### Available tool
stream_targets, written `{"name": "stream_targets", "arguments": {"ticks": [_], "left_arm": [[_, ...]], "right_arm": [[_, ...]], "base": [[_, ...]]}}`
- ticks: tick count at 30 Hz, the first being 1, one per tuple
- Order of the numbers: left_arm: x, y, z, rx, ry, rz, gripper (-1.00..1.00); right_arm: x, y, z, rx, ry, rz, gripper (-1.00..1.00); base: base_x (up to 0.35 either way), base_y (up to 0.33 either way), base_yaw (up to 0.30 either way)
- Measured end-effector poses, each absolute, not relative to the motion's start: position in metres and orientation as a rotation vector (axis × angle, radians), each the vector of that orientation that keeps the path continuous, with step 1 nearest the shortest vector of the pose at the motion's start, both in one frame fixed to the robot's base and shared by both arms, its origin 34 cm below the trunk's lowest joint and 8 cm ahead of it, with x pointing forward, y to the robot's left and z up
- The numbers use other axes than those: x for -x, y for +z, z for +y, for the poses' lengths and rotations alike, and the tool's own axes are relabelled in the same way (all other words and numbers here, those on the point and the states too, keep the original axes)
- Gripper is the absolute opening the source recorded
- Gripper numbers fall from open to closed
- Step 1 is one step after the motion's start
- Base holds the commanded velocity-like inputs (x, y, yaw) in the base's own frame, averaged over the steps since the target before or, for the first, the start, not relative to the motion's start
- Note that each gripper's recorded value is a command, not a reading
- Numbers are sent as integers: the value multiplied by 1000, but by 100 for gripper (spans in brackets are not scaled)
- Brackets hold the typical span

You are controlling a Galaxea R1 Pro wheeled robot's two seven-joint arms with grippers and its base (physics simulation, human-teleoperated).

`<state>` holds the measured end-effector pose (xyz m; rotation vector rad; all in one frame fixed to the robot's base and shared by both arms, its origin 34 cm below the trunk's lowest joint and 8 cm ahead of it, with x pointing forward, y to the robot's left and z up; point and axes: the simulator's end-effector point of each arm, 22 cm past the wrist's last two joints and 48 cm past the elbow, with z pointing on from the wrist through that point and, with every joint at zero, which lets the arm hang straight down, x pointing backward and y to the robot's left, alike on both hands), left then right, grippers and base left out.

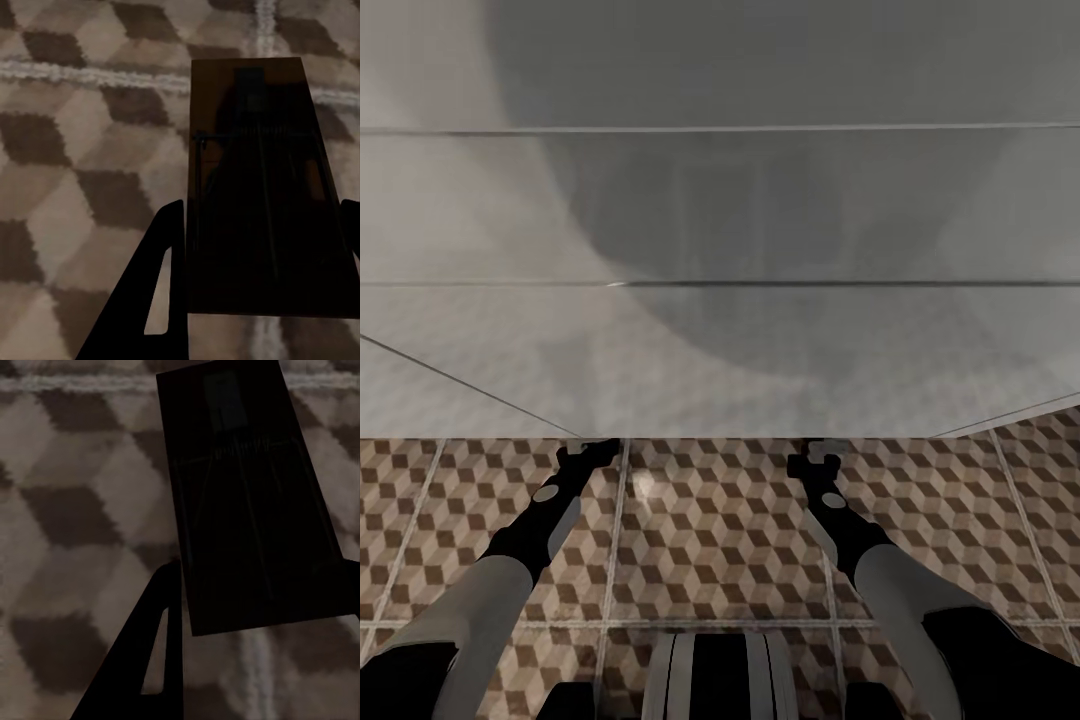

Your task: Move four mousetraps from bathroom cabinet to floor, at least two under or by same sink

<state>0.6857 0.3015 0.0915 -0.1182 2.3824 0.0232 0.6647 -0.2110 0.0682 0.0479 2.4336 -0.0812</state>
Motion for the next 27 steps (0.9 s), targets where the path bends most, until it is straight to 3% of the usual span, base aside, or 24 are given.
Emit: {"name": "stream_targets", "arguments": {"ticks": [27], "left_arm": [[-685,91,301,117,24,2384,-100]], "right_arm": [[-657,68,-200,-53,-11,2392,-100]], "base": [[0,0,0]]}}
